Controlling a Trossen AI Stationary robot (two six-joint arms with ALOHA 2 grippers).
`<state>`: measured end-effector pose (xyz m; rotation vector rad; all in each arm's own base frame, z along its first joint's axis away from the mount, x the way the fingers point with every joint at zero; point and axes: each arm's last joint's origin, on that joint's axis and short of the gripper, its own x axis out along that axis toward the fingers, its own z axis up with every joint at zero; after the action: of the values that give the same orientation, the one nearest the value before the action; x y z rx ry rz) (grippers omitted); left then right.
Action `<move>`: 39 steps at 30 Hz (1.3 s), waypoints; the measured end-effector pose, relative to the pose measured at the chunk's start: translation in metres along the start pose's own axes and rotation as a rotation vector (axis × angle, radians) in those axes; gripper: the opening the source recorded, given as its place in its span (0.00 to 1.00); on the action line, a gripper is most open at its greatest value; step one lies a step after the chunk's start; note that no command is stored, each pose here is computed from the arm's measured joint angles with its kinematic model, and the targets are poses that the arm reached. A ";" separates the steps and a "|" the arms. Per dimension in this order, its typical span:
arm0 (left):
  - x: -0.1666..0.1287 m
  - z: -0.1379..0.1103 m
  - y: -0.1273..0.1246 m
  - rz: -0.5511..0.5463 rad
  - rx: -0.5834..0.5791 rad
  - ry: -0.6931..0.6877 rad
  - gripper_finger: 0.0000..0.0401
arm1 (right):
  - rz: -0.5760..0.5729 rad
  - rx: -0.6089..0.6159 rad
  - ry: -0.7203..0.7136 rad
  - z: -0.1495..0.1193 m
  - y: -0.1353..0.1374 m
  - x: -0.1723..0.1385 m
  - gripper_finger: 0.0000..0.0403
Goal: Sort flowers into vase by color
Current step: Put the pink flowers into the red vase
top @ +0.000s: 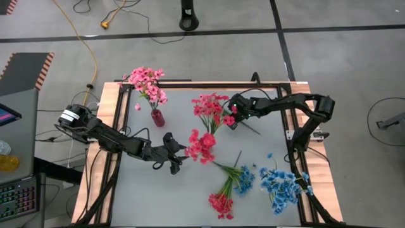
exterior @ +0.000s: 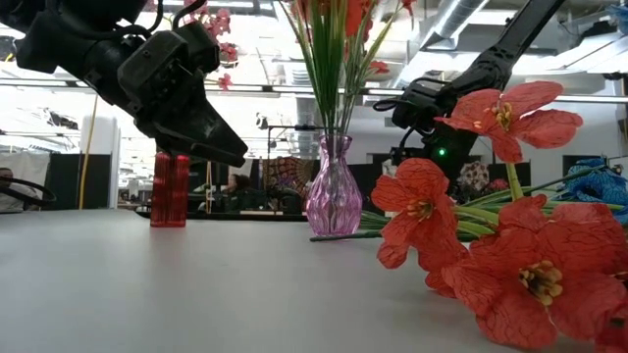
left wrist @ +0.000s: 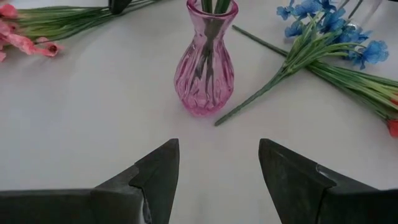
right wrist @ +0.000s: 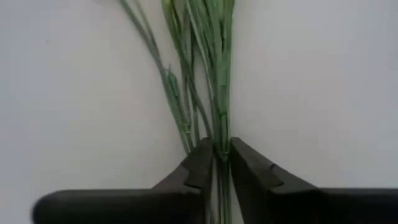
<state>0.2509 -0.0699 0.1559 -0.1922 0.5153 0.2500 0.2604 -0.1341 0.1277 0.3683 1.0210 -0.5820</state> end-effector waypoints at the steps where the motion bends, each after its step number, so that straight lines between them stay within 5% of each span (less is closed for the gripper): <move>1: 0.000 0.000 0.000 0.000 0.000 0.000 0.52 | 0.001 0.000 0.000 0.000 0.000 0.000 0.14; 6: 0.000 0.000 0.000 0.000 -0.002 0.000 0.52 | 0.002 0.000 0.002 0.000 0.000 0.000 0.06; 16: 0.000 0.000 0.001 0.030 -0.059 -0.015 0.52 | 0.013 0.002 -0.024 0.001 0.000 -0.013 0.06; 39: -0.010 0.024 0.005 0.200 -0.097 -0.254 0.52 | 0.122 0.073 -0.585 0.036 -0.002 -0.124 0.07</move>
<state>0.2519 -0.0608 0.1811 -0.1994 0.2696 0.4887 0.2355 -0.1201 0.2539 0.2959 0.4140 -0.5705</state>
